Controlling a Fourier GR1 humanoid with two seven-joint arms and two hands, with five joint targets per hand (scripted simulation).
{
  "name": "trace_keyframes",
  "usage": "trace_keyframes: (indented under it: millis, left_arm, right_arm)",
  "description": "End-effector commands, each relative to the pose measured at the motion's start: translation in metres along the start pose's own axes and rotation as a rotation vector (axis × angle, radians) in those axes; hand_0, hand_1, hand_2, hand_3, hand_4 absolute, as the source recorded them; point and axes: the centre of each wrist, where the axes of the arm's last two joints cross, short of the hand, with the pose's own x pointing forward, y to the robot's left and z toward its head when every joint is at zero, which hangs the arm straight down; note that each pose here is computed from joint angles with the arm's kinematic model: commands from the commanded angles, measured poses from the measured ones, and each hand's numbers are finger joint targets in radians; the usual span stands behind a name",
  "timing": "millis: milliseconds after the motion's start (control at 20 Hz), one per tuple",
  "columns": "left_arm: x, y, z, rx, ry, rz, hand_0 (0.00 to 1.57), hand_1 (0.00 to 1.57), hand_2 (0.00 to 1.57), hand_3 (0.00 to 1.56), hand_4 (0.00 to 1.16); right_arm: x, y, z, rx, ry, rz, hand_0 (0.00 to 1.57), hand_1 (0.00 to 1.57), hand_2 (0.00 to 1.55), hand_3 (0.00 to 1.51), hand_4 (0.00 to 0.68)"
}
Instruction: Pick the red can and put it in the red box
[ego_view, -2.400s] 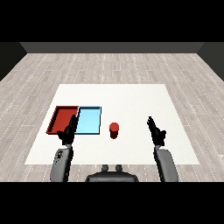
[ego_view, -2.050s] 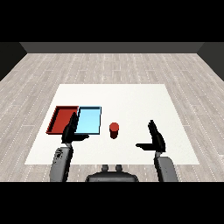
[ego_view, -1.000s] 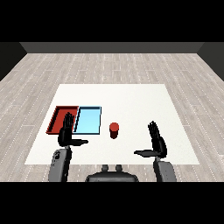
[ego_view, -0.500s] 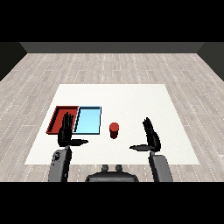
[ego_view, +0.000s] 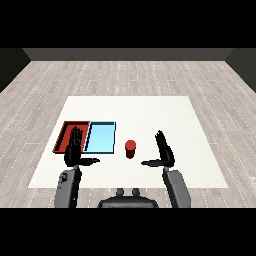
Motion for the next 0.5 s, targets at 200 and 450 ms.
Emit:
trace_keyframes:
  millis: [200, 450]
  left_arm:
    - [-0.002, -0.003, -0.0150, 0.017, -0.006, -0.001, 0.00, 0.00, 0.00, 0.00, 0.00]
    - [0.004, -0.008, 0.0061, 0.012, 0.013, -0.016, 0.00, 0.00, 0.00, 0.00, 0.00]
  right_arm:
    - [-0.011, 0.007, -0.002, 0.004, 0.055, -0.088, 0.00, 0.00, 0.00, 0.00, 0.000]
    - [-0.047, 0.035, 0.005, -0.025, 0.053, -0.100, 0.00, 0.00, 0.00, 0.00, 0.000]
